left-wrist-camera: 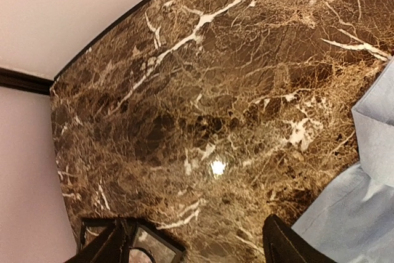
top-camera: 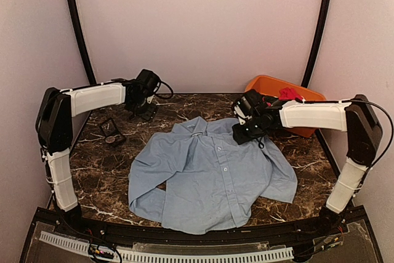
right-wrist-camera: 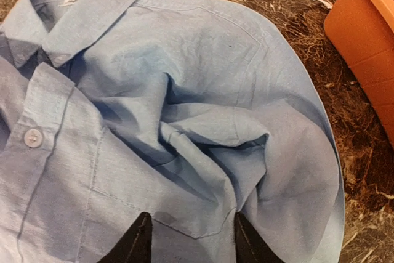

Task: Pin the brooch onto the clothing
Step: Smooth out the clothing with brooches at the center of the board, then pick up the brooch from the brooch box.

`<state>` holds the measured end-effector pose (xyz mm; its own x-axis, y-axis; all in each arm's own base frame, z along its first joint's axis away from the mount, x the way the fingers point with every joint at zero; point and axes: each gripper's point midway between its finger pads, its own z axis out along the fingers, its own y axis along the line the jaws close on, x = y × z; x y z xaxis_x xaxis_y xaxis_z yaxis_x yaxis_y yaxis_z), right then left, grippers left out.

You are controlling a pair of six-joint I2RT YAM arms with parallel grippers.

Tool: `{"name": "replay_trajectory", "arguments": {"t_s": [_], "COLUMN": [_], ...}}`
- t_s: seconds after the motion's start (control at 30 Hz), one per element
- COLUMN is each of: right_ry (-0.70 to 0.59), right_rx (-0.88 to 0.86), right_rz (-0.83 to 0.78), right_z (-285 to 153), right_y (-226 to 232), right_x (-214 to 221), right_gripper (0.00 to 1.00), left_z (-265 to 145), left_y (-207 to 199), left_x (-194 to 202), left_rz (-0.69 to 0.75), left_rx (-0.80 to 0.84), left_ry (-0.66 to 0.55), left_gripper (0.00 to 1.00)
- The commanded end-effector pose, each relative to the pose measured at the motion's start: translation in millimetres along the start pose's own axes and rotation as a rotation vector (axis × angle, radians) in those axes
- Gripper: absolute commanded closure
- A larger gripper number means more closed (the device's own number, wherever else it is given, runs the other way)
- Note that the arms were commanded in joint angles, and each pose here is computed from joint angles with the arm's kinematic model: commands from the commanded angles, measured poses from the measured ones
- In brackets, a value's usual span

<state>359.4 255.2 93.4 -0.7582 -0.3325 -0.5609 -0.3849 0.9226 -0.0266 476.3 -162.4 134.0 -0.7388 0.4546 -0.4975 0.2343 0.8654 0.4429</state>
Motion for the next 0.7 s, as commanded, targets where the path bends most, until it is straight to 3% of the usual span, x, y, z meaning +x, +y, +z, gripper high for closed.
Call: {"name": "replay_trajectory", "arguments": {"t_s": [0.0,0.2,0.33,0.37,0.4,0.43,0.47,0.67], "right_ry": [-0.116,-0.233,-0.289,-0.299,-0.307,-0.313,-0.314,-0.305], "right_rx": [-0.068,-0.078,-0.076,-0.081,-0.086,-0.089,-0.095,-0.121], "right_rz": [-0.002,-0.036,-0.041,-0.039,-0.039,-0.036,-0.035,-0.034], "right_z": [-49,-94,-117,-121,-125,-128,-129,-129], "right_y": [17,25,25,25,25,25,25,31], "right_x": [-39,-76,-86,-87,-87,-86,-85,-77], "right_gripper": [0.53,0.49,0.49,0.49,0.49,0.49,0.49,0.48], "left_z": [-37,-21,-1,-3,3,1,6,0], "left_y": [34,49,43,50,43,51,43,52], "left_x": [18,74,110,98,117,107,122,126], "left_rz": [-0.235,-0.557,-0.807,-0.864,-0.915,-0.956,-0.998,-1.195], "left_rx": [0.083,0.191,0.315,0.363,0.37,0.39,0.404,0.462], "left_ry": [-0.018,0.025,0.029,-0.049,-0.019,-0.095,-0.075,-0.262], "left_gripper": [0.21,0.21,0.27,0.28,0.28,0.28,0.28,0.25]}}
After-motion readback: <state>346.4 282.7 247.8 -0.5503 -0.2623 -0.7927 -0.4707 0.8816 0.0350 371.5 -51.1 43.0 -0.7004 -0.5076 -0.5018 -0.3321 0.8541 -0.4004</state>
